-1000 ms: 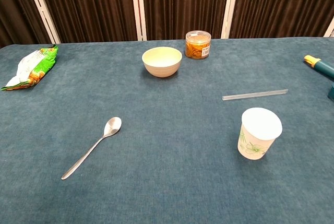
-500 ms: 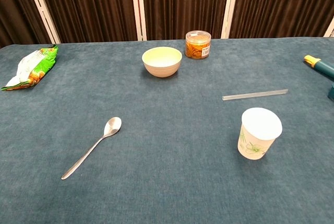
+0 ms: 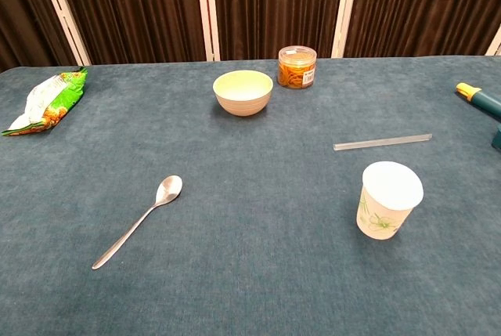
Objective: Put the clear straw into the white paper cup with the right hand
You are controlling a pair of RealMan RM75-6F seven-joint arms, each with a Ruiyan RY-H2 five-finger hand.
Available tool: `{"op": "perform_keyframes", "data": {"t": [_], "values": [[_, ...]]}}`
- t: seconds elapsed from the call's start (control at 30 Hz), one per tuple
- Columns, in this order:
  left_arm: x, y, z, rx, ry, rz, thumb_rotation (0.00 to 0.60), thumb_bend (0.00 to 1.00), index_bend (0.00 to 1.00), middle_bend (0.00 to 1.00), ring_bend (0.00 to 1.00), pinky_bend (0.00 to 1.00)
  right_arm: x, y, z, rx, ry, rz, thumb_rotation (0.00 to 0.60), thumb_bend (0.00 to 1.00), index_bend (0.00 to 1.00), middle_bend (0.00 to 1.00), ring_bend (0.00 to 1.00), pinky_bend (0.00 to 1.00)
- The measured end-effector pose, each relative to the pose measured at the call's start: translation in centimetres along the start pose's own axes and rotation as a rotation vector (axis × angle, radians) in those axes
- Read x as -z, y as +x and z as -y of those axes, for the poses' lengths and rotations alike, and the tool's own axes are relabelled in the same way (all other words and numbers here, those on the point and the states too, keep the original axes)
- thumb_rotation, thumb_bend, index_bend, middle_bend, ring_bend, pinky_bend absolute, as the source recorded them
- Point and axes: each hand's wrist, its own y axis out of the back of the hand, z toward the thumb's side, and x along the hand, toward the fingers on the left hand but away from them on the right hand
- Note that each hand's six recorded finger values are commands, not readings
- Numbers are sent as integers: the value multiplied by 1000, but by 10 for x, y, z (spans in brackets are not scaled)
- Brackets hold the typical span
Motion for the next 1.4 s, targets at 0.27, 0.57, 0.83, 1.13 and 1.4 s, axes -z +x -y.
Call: {"op": "perform_keyframes", "data": {"t": [0.27, 0.57, 0.83, 1.13, 1.4], "values": [[0, 0, 0, -1, 3, 0, 600, 175, 92, 0, 0, 0, -38, -40, 0, -6, 46, -77, 600, 140, 339, 1000, 906, 869], [0, 2, 0, 4, 0, -2, 600, 178, 98, 0, 0, 0, -91, -94, 27, -90, 101, -116, 600, 192, 407, 1000, 915, 869], [0, 7, 0, 13, -3, -10, 600, 177, 107, 0, 0, 0, -134, -123, 90, -204, 156, -145, 600, 198, 453, 1000, 921, 869], [0, 7, -1, 16, -14, -8, 600, 177, 109, 0, 0, 0, -149, -138, 141, -295, 236, -136, 600, 275, 472, 1000, 923, 869], [0, 7, -1, 16, -15, -4, 600, 177, 109, 0, 0, 0, -147, -133, 182, -380, 282, -103, 600, 279, 472, 1000, 923, 869]]}}
